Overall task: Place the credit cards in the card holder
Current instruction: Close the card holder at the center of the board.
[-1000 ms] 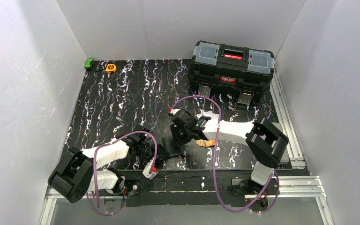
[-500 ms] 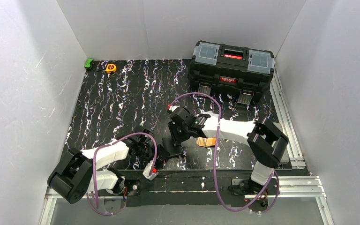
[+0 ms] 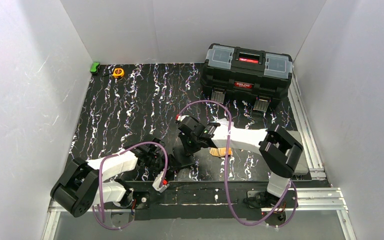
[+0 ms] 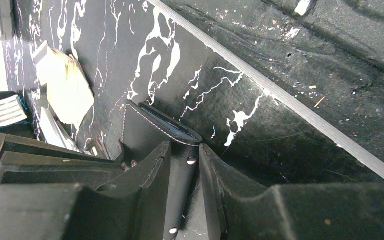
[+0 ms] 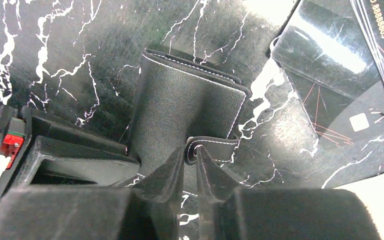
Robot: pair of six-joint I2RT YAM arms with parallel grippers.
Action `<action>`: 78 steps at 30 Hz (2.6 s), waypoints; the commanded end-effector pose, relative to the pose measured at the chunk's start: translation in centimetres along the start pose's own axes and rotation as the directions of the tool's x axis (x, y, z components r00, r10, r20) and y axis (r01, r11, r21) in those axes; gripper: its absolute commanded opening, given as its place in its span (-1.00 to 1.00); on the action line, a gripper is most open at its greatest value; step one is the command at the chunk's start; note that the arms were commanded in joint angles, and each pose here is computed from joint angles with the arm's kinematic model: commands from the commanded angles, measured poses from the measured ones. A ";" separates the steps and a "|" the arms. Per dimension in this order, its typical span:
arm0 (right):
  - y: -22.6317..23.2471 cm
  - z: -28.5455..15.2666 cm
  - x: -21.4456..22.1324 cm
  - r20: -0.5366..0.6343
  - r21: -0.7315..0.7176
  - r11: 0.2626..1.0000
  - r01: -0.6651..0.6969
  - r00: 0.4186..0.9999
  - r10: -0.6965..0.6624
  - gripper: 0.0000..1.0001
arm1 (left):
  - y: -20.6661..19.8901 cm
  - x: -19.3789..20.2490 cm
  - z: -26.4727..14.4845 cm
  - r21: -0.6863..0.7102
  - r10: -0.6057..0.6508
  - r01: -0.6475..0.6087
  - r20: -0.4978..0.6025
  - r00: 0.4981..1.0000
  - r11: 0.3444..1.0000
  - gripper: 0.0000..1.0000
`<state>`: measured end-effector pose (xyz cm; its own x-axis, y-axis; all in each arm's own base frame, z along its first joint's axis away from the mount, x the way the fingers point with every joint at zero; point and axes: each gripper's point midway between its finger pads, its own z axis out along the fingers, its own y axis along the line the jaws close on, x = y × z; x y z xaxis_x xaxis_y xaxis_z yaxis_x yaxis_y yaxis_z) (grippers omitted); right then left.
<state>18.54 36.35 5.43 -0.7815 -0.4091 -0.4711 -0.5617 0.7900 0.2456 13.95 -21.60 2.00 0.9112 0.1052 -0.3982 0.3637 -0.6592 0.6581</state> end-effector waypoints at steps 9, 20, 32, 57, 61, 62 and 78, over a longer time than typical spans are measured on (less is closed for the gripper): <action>0.7 -0.3 -1.5 0.033 -0.002 1.000 -0.002 0.999 0.003 -0.97 | -5.0 -1.1 0.5 0.161 0.004 -0.007 0.021 1.000 0.987 -0.45; 0.0 -0.3 0.0 -0.004 0.006 1.000 0.003 1.000 -0.003 -0.97 | -5.0 -1.2 0.5 0.159 0.004 -0.007 0.019 1.000 0.987 -0.45; -0.9 -0.8 0.9 -0.031 0.038 0.999 0.035 0.999 -0.034 -0.97 | -4.9 -1.2 0.4 0.158 0.007 -0.009 0.016 1.000 0.987 -0.46; 0.8 0.8 1.2 -0.047 -0.034 0.999 0.002 0.999 -0.004 -0.97 | -5.0 -1.1 0.5 0.163 0.007 -0.009 0.011 1.000 0.987 -0.47; 1.0 0.8 1.1 -0.043 -0.047 0.999 -0.003 0.999 0.001 -0.97 | -5.0 -1.1 0.5 0.163 0.008 -0.010 0.013 1.000 0.987 -0.47; 1.1 0.8 1.1 -0.040 -0.048 0.999 -0.005 0.999 0.003 -0.97 | -5.0 -1.1 0.5 0.164 0.008 -0.010 0.012 1.000 0.986 -0.47; 1.4 1.5 1.0 -0.049 -0.057 0.998 -0.013 0.999 0.010 -0.97 | -5.0 -1.1 0.5 0.165 0.011 -0.011 0.007 1.000 0.986 -0.48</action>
<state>17.55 36.92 4.50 -0.7971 -0.4232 -0.4307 -0.5657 0.7728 0.2876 13.92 -21.58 1.98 0.9202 0.1043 -0.3773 0.3456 -0.6689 0.6581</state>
